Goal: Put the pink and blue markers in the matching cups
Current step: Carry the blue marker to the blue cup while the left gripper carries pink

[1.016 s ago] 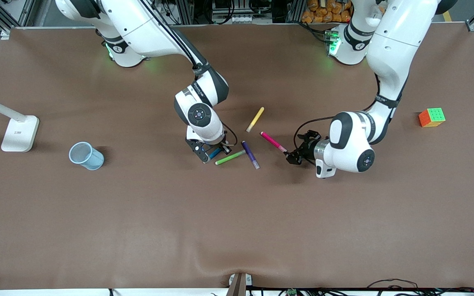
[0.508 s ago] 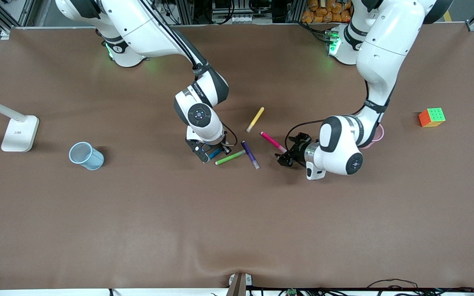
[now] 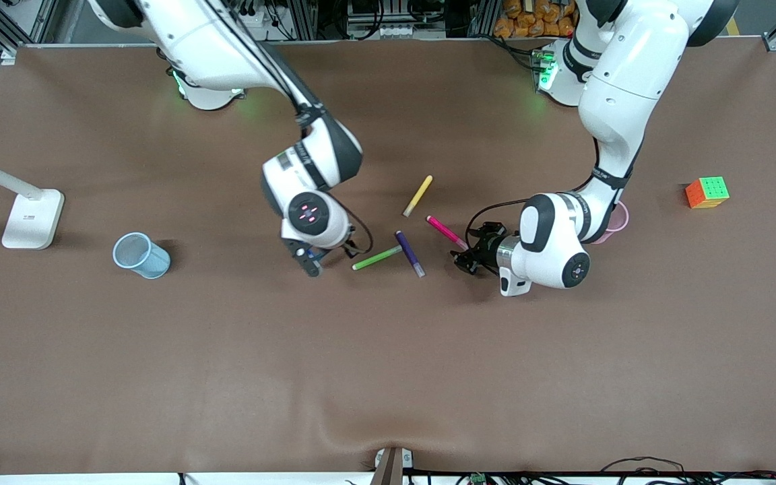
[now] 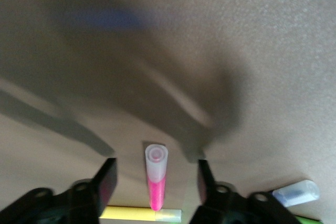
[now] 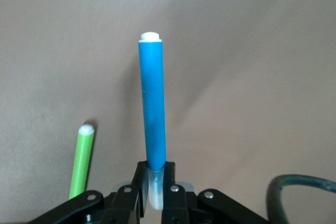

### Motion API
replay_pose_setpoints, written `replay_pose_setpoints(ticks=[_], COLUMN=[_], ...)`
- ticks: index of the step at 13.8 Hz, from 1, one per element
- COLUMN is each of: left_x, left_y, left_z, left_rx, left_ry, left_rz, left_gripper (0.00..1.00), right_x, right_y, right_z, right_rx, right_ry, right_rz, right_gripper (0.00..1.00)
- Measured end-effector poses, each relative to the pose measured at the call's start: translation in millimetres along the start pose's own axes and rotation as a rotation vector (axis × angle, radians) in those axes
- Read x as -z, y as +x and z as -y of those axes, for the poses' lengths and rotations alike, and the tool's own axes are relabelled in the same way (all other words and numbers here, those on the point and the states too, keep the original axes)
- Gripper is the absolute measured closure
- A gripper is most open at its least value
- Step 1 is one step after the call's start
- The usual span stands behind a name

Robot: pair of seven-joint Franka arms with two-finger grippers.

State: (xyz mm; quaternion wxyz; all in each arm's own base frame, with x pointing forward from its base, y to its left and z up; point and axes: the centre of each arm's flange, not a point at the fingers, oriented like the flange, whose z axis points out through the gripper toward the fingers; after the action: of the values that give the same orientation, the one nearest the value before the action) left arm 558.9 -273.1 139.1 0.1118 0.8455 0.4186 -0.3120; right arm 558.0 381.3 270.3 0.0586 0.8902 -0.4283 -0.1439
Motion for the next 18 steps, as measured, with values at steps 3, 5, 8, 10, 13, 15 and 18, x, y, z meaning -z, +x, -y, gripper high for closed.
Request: replay_pose_setpoints(ticks=[3, 5, 8, 10, 13, 15, 18], left_x=[1.2, 3.4, 15.7, 37.2, 99.6, 146.0, 206.7], left_y=[0.0, 0.5, 7.3, 9.6, 5.7, -9.9, -21.4], left_z=[-1.2, -2.3, -3.3, -3.9, 4.5, 14.2, 37.2], left_rx=[-0.001, -0.002, 0.006, 0.008, -0.052, -0.091, -0.116], left_ry=[-0.003, -0.008, -0.027, -0.053, -0.031, -0.012, 0.009], left_rz=[-0.001, -0.003, -0.012, -0.02, -0.113, -0.164, -0.233], left_gripper=[0.51, 0.74, 0.83, 0.83, 0.83, 0.83, 0.83], right_x=[61.9, 94.6, 120.5, 121.3, 114.2, 103.7, 75.6], right_y=[64.9, 125.1, 230.1, 281.5, 329.0, 354.3, 374.6], right_z=[-37.0, -74.8, -144.5, -181.1, -217.5, -239.5, -257.4], right_rx=[0.058, 0.118, 0.177, 0.189, 0.228, 0.255, 0.267], right_ry=[-0.095, -0.119, -0.091, -0.057, -0.009, 0.016, 0.019], right_rz=[0.111, 0.202, 0.318, 0.368, 0.41, 0.438, 0.491], right_gripper=[0.85, 0.85, 0.85, 0.85, 0.85, 0.85, 0.85])
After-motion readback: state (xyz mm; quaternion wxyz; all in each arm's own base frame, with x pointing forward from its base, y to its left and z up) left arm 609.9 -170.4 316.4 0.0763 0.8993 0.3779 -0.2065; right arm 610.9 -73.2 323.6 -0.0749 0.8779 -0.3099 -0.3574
